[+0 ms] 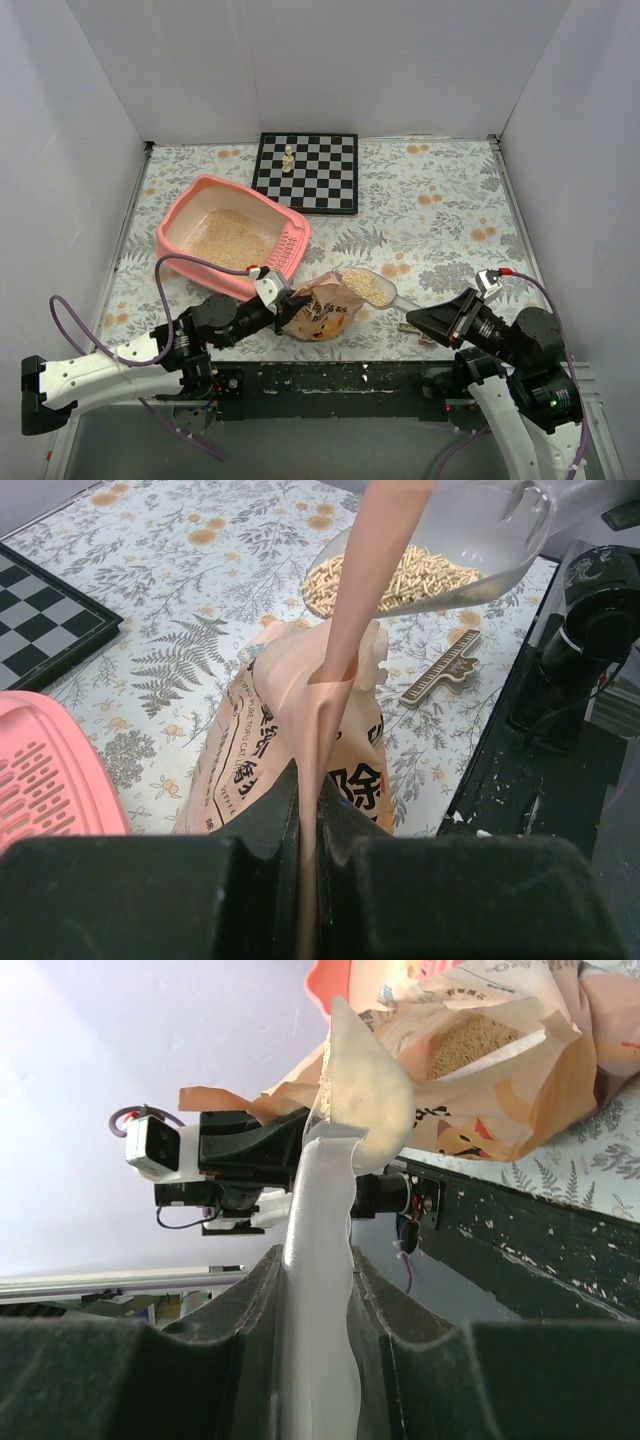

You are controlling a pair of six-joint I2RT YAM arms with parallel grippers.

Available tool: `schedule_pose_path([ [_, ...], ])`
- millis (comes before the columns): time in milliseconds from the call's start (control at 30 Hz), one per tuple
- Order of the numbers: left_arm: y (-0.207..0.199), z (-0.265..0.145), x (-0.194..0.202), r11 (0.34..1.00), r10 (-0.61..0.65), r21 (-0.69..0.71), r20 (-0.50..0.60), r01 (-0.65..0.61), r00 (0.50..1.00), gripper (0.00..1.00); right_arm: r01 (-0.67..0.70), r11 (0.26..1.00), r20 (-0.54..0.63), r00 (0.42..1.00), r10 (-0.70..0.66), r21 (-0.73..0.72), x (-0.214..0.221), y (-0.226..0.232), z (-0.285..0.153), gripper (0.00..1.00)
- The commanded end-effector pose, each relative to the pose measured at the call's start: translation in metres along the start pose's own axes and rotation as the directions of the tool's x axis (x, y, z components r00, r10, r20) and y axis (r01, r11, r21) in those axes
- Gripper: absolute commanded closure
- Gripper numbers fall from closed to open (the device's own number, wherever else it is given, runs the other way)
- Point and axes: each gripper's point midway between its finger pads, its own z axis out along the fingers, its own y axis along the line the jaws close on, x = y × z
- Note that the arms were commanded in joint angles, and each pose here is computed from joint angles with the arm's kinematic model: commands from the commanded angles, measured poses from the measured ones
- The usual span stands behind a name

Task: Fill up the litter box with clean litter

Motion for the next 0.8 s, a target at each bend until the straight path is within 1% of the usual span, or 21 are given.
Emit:
schedule_pose_path([
  [0,0.008,-0.007,-0.035,0.999,-0.029,-0.043,0.110,0.034,0.994,1.00,0.215,0.935,0.123,0.975,-0.187,-0.282,0.012,0.058,-0.038,0.99],
  [200,0.010,-0.016,-0.047,0.998,-0.047,-0.041,0.159,0.054,0.986,1.00,0.269,0.914,0.161,0.960,-0.230,-0.303,-0.004,0.083,-0.029,0.99],
  [467,0.005,-0.016,-0.050,0.998,-0.061,-0.017,0.163,0.065,0.985,1.00,0.278,0.893,0.167,0.958,-0.232,-0.355,-0.030,0.105,-0.001,0.99],
  [567,0.003,-0.017,-0.052,0.998,-0.066,-0.005,0.169,0.068,0.983,1.00,0.250,0.891,0.147,0.967,-0.209,-0.378,-0.039,0.107,0.013,0.99],
  [767,0.000,-0.021,-0.059,0.997,-0.082,0.017,0.194,0.080,0.978,1.00,0.224,0.893,0.092,0.975,-0.204,-0.391,-0.055,0.109,0.041,0.99],
])
